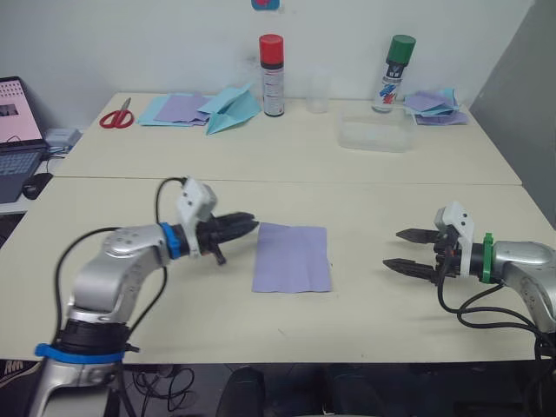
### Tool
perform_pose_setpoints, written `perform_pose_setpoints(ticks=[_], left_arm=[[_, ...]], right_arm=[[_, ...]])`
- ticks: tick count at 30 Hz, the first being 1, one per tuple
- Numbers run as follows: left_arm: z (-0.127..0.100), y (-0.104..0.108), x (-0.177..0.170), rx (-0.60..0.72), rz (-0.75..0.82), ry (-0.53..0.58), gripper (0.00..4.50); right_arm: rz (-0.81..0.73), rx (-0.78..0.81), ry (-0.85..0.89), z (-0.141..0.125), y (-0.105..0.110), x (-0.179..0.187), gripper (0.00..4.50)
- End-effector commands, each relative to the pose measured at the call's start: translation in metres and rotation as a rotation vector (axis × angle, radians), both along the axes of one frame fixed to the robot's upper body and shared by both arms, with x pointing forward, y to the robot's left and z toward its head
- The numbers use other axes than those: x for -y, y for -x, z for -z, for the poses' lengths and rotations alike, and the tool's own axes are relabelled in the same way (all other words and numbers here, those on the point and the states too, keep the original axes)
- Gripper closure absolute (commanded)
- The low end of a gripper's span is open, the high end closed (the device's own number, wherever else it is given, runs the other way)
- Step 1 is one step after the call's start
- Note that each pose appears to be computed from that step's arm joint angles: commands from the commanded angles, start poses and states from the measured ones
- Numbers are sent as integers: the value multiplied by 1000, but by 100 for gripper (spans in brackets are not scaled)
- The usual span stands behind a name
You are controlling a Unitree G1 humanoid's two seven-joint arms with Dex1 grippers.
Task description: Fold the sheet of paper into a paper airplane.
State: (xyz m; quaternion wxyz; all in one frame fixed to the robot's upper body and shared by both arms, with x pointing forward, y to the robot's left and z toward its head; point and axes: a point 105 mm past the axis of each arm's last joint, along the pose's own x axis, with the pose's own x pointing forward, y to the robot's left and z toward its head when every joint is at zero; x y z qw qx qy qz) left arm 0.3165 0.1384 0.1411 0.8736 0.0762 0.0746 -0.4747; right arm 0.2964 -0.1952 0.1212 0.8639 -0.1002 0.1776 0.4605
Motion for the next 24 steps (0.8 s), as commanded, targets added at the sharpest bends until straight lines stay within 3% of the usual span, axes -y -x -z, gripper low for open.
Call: perform_pose_setpoints(ticks=[1,4,8,13,16,24], left_arm=[[17,-1,9,3,6,-21,447],[35,-1,16,-6,25,-65,447],[83,-3,17,-106,-17,-189,447],[102,-1,18,-139,-38,-241,447],[106,-1,18,-150,-42,-248,450],[110,7,26,-174,-9,-220,450]], right_arm=[[-22,47,3,-5,-1,-11,0],[-29,44,4,0,0,-17,0],[-37,47,10,6,0,-27,0],[-28,60,33,12,-3,-32,0],[4,64,51,20,-11,-35,62],[-66,116,195,48,-21,-58,342]])
